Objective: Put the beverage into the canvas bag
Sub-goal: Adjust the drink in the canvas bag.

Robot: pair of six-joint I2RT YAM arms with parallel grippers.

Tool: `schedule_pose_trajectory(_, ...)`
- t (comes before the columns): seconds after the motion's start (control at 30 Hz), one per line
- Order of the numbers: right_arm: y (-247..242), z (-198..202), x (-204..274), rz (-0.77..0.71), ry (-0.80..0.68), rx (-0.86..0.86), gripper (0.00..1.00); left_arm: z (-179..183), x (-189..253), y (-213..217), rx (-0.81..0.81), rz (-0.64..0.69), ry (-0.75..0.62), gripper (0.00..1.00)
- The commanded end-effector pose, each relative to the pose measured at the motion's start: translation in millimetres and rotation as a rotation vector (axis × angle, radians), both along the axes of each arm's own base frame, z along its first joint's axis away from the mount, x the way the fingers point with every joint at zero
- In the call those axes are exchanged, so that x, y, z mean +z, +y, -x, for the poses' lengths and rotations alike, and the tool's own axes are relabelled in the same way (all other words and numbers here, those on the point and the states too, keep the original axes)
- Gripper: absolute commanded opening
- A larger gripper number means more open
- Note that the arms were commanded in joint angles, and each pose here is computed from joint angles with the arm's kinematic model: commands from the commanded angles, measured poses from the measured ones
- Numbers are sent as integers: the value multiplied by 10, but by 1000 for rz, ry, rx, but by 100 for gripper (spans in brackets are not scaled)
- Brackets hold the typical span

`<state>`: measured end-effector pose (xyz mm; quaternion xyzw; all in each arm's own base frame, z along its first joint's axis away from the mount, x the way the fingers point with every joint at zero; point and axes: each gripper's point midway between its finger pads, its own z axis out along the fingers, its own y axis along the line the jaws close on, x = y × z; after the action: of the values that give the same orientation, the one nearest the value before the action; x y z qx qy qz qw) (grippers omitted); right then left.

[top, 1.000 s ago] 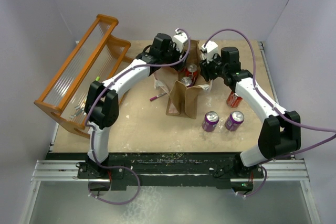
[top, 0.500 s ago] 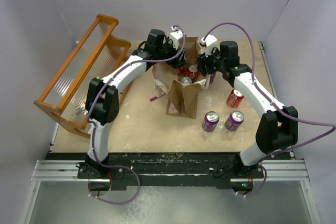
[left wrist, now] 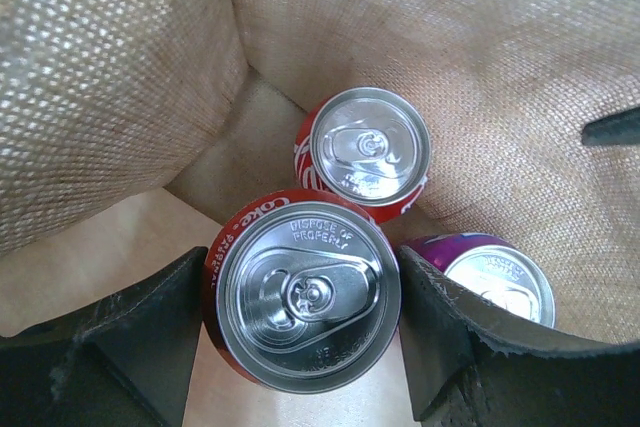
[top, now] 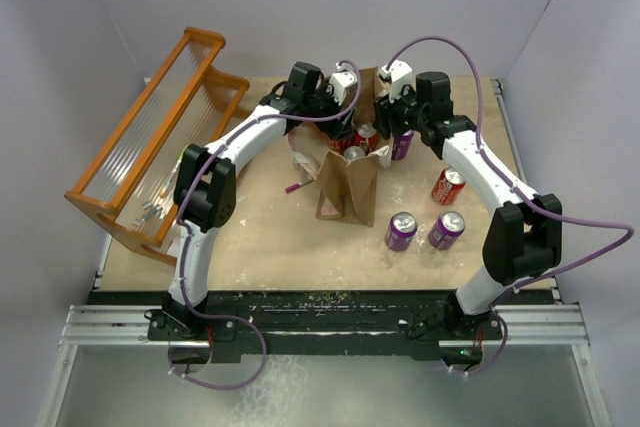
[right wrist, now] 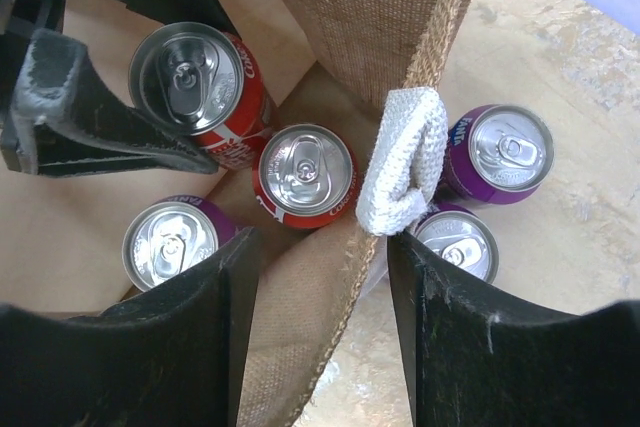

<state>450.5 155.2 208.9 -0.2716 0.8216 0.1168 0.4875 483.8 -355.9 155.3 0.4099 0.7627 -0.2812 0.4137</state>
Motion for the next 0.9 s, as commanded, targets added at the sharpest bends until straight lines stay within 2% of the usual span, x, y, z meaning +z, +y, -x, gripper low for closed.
schedule_pose_trajectory(0.0, -19, -115, 211, -28, -45, -7, 55, -18, 590, -239, -131, 103, -161, 0)
schedule_pose_trajectory(0.2, -32, -153, 180, -25, -39, -7, 54, 118, 346, -287, -239, 76, -106, 0)
schedule_pose_trajectory(0.4, -46, -159, 147, -21, -31, -8, 54, 147, 181, -256, -317, 40, -131, 0)
schedule_pose_trajectory(0.63, -73, -164, 108, -6, -26, -13, 54, 93, -24, -233, -328, 18, -98, 0)
schedule_pose_trajectory(0.87, -95, -159, 80, 2, -21, -22, 55, 47, -260, -198, -300, -32, -54, 15)
